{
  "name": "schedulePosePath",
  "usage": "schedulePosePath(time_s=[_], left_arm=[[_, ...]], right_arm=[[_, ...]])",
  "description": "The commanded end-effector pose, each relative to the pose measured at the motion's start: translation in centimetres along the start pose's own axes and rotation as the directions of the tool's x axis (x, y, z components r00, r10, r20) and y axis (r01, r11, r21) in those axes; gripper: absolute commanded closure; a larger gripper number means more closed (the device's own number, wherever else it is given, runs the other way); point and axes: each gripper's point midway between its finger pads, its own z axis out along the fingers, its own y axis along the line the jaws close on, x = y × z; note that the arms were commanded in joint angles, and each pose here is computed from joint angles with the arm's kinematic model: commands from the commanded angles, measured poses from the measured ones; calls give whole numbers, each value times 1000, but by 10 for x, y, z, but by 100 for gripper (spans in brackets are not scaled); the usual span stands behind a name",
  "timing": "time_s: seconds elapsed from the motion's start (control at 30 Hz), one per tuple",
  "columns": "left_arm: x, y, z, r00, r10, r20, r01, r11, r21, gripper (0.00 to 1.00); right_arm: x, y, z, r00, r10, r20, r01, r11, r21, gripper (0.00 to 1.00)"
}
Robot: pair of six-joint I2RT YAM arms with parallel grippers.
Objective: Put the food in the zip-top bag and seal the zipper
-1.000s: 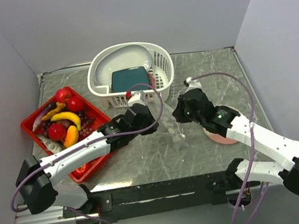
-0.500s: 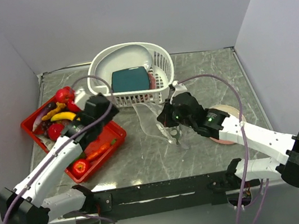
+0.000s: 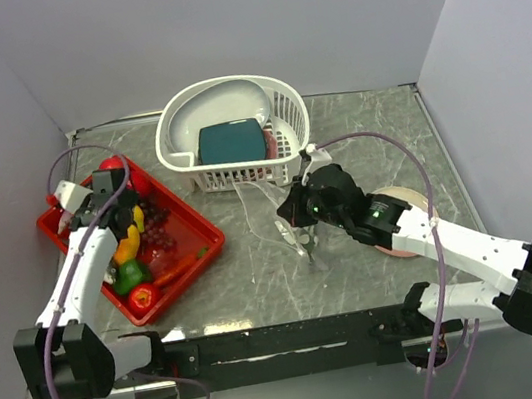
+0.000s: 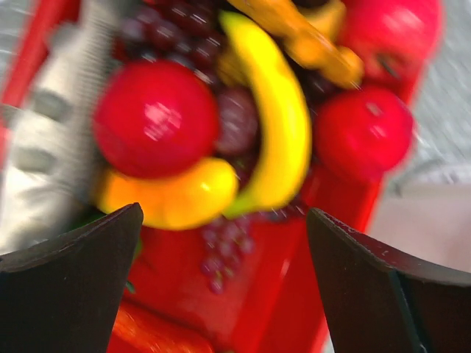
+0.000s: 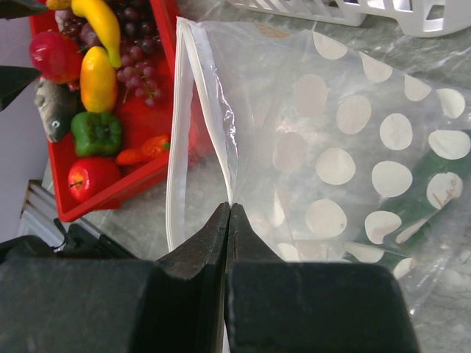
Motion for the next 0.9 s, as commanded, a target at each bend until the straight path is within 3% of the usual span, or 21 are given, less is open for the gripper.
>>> schedulePosePath(time_s=[0.0,0.4,0.7,0.87], left_arm=[[-24,12,8,997,-51,50,54,996,-68,1],[-37,48,46,992,-94,84,114,955,-273,3],[-29,47,64,996,-79,43,88,958,-272,1],[-28,45,56,997,-74,26,78,971,-226,23]], right_arm=[[-16,14,-10,998,-18,60,22,998,-65,100],[-7,7,-9,999,-24,42,27,996,-84,100],[-9,5,-11,999,-19,51,23,996,-86,100],[-9,3,-9,999,-19,49,23,997,-78,100]])
